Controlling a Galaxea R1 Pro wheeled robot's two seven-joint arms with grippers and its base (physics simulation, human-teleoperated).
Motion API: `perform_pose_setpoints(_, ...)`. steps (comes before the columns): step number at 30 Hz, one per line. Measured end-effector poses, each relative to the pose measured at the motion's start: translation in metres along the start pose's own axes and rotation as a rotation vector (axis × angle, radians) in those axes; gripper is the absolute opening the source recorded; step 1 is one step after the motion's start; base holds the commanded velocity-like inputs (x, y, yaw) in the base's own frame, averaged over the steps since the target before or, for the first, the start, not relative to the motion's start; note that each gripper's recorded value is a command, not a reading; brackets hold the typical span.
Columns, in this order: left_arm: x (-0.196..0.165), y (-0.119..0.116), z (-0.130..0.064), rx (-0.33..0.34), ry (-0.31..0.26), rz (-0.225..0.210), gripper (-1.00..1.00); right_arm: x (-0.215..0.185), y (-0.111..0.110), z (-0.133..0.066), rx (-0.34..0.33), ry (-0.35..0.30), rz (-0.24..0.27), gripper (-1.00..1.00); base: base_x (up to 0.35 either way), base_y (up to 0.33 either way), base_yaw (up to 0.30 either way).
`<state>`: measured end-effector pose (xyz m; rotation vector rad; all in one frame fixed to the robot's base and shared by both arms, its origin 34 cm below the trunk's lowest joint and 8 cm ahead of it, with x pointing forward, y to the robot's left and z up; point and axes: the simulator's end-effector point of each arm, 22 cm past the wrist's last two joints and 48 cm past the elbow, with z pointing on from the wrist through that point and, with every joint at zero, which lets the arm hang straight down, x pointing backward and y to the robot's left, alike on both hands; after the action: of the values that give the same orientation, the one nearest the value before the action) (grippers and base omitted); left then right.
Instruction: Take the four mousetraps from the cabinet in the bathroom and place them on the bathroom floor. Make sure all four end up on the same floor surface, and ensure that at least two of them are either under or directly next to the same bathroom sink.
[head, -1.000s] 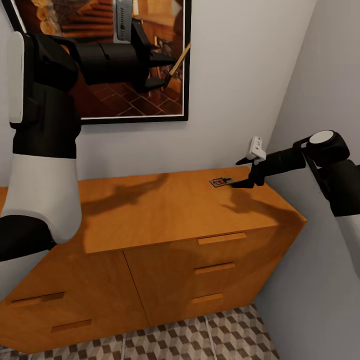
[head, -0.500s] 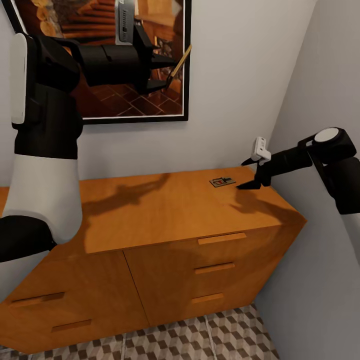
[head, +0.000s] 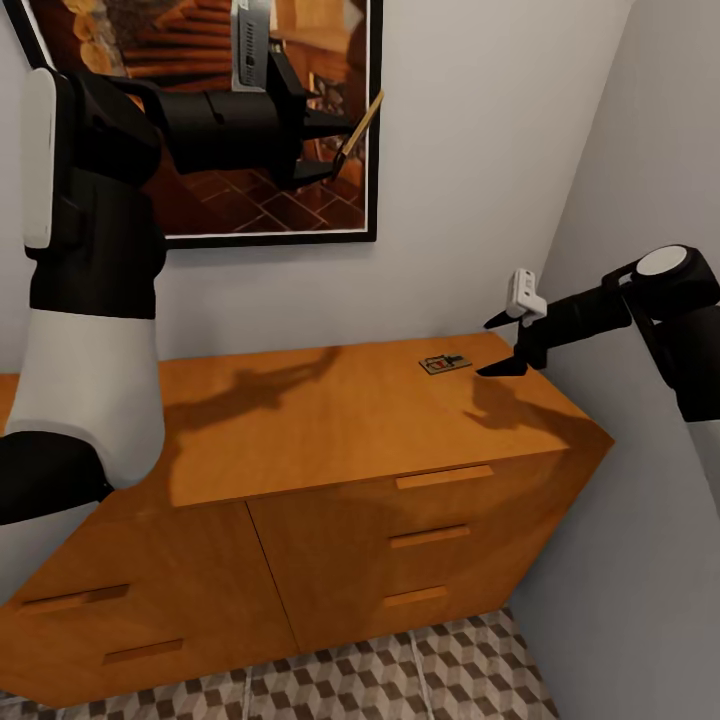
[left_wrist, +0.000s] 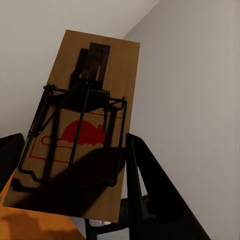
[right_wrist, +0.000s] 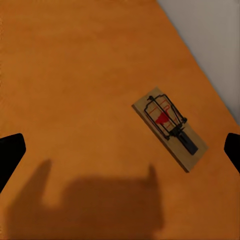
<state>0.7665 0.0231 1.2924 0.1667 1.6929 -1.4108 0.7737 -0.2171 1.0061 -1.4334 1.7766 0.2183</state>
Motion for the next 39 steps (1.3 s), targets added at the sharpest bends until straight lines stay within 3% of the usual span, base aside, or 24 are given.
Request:
perform_pose_setpoints(14,0.001,0.003,0.002,-0.007,0.005,-0.009,-1.0,-0.005,0.009,-0.006,-0.056,-0.008,-0.036,1.0,0.071,-0.054,0.0)
perform_pose_setpoints(39,0.001,-0.015,-0.002,0.037,-0.005,0.014,-1.0,-0.006,0.01,-0.004,-0.065,-0.006,-0.041,1.0,0.019,-0.015,0.0)
